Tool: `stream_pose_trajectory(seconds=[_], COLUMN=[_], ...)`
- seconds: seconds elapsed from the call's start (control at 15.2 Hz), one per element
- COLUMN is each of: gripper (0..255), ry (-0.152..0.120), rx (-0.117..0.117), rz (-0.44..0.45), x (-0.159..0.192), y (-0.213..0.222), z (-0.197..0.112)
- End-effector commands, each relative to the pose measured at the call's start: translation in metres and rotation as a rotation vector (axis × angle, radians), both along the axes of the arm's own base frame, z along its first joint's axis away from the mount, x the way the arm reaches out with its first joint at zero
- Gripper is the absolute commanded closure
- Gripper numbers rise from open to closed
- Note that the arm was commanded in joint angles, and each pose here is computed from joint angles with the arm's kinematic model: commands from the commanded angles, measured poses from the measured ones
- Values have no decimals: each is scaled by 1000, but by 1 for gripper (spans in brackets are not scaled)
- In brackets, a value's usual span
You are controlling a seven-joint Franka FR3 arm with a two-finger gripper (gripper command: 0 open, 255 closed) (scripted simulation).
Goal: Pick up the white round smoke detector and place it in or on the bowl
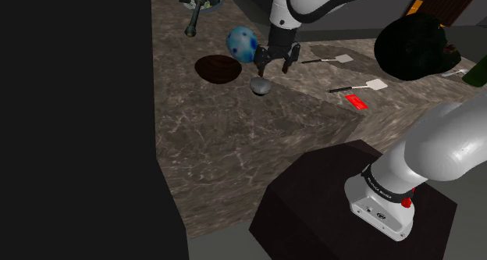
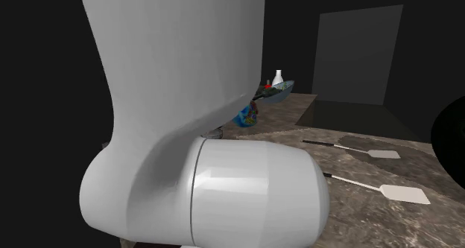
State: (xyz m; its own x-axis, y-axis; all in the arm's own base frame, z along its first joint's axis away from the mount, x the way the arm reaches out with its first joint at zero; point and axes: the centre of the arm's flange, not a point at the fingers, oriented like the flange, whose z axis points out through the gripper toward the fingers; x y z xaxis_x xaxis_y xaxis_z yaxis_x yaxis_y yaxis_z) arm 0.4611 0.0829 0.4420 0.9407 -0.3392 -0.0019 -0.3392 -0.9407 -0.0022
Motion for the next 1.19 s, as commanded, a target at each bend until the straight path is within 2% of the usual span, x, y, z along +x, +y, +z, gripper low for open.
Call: stream_pose_trajectory(seconds=[0.0,0.13,0.59,1.12], gripper=[0,0,0,0], ry=[19,30,30,30], rx=[6,10,10,10], rz=[-19,-30,-30,-30], x=[13,21,19,19], y=[9,14,15,15], z=[-23,-36,-76,-76])
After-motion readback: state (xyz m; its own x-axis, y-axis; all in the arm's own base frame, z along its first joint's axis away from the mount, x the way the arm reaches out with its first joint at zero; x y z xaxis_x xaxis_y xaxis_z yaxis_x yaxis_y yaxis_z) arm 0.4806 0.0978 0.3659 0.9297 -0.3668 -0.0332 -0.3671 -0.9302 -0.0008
